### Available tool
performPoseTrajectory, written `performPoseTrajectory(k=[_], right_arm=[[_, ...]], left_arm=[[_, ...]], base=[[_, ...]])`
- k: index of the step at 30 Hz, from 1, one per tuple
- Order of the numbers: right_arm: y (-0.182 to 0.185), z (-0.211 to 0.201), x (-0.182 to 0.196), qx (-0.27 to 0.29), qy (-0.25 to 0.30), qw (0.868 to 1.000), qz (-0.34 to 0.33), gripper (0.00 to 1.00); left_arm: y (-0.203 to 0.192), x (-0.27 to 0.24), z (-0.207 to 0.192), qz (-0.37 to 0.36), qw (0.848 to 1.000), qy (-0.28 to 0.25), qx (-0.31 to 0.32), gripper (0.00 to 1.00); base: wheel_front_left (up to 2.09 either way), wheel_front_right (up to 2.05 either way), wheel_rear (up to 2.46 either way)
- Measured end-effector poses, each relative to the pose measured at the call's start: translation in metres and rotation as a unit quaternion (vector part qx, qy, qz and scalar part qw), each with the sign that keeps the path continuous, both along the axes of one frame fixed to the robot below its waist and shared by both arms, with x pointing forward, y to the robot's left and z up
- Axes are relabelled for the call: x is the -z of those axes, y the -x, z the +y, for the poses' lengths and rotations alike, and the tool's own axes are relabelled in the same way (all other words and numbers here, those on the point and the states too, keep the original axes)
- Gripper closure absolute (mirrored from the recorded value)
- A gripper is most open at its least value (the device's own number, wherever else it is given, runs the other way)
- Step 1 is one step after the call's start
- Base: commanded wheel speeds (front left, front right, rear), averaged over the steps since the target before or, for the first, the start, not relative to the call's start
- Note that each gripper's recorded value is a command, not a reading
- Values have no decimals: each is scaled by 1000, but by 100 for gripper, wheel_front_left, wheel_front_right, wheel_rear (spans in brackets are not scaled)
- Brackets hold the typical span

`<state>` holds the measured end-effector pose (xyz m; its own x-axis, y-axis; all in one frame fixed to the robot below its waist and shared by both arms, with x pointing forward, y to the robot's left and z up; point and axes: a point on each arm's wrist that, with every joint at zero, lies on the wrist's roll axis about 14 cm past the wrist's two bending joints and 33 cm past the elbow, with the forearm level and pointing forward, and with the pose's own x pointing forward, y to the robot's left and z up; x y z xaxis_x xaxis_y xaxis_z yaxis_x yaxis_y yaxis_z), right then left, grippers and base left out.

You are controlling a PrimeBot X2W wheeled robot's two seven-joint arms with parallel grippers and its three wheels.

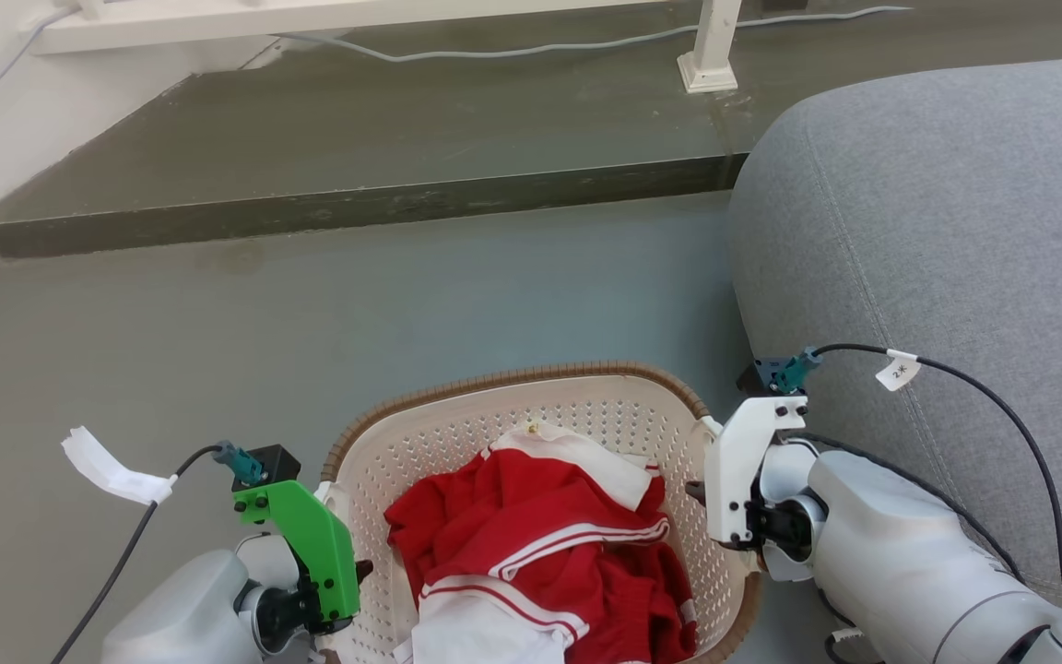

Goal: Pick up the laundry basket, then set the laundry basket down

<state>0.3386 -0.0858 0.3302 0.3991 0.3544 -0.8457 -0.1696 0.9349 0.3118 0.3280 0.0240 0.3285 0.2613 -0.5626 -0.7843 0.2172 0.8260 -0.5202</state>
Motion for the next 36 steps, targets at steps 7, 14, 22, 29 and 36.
performPoseTrajectory(k=[7,14,22,29,36], right_arm=[[0,1,1,-2,-1,1000,1,100],[-11,3,3,2,-8,1000,-9,100],[-33,3,14,11,-15,1000,-22,100],[-49,6,29,16,-21,999,-23,100],[-64,7,44,24,-25,999,-26,100]], left_arm=[[0,2,1,1,1000,-1,1,100],[-13,6,2,-7,1000,0,-3,100],[-39,16,1,-21,1000,5,-3,100],[-56,33,4,-28,1000,5,-6,100],[-73,49,5,-33,999,9,-12,100]], base=[[0,0,0],[0,0,0],[0,0,0],[0,0,0],[0,0,0]])
